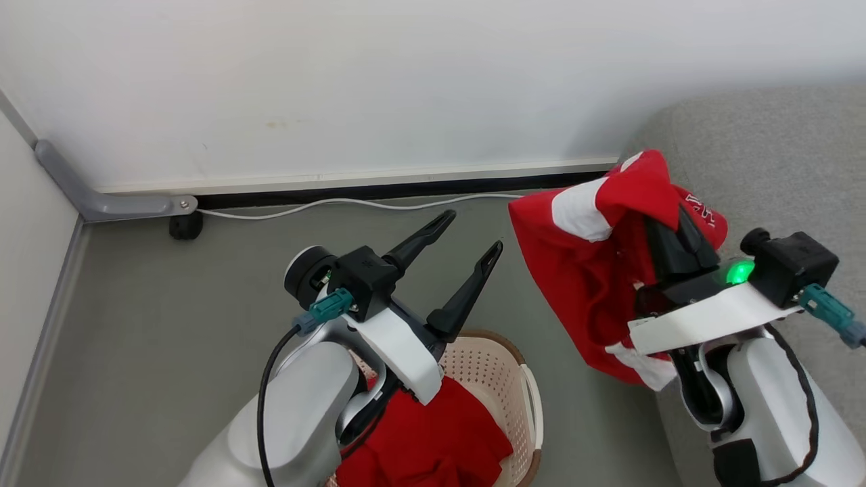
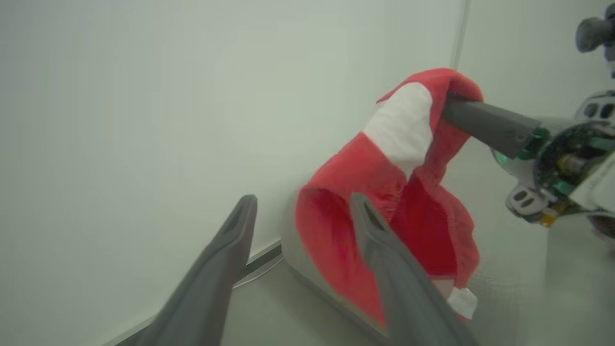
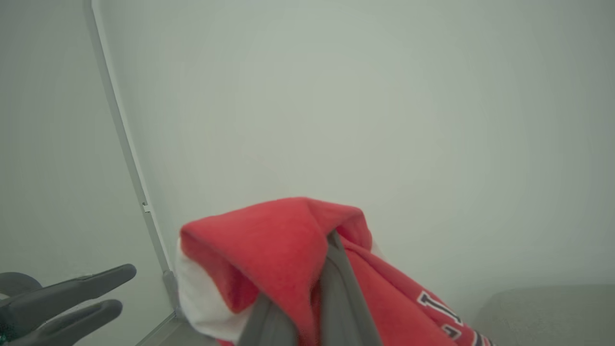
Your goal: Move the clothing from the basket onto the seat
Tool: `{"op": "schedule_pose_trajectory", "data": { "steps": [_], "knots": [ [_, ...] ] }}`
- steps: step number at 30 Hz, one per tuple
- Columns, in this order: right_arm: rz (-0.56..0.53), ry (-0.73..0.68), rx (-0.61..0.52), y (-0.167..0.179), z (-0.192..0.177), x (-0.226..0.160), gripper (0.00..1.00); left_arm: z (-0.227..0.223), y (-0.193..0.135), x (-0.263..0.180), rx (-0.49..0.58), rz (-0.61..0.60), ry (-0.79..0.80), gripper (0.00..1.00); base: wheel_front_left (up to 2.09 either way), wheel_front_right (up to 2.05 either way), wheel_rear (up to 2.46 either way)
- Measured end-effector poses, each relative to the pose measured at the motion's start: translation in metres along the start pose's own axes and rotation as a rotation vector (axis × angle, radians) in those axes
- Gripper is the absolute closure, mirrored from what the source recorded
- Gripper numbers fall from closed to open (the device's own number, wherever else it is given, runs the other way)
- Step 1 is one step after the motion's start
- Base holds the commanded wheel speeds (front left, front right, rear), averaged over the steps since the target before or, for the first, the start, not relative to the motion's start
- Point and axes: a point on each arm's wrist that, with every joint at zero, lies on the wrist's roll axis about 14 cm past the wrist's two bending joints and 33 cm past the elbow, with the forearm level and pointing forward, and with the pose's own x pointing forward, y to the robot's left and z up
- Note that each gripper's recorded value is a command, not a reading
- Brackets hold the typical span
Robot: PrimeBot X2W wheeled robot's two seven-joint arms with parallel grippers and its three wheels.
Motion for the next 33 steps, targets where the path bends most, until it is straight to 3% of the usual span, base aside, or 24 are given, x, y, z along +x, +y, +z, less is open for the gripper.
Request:
{"op": "schedule_pose_trajectory", "data": {
  "steps": [15,33],
  "knots": [
    [-0.246,-0.151,-0.125,-0.082,0.070,-0.044,1.00,-0.042,-0.055,0.012,-0.068,-0.164,0.090,0.00,0.00,0.00,0.00],
    [-0.474,-0.222,-0.249,-0.130,0.125,-0.132,1.00,-0.063,-0.134,0.030,-0.125,-0.388,0.137,0.00,0.00,0.00,0.00]
  ]
}}
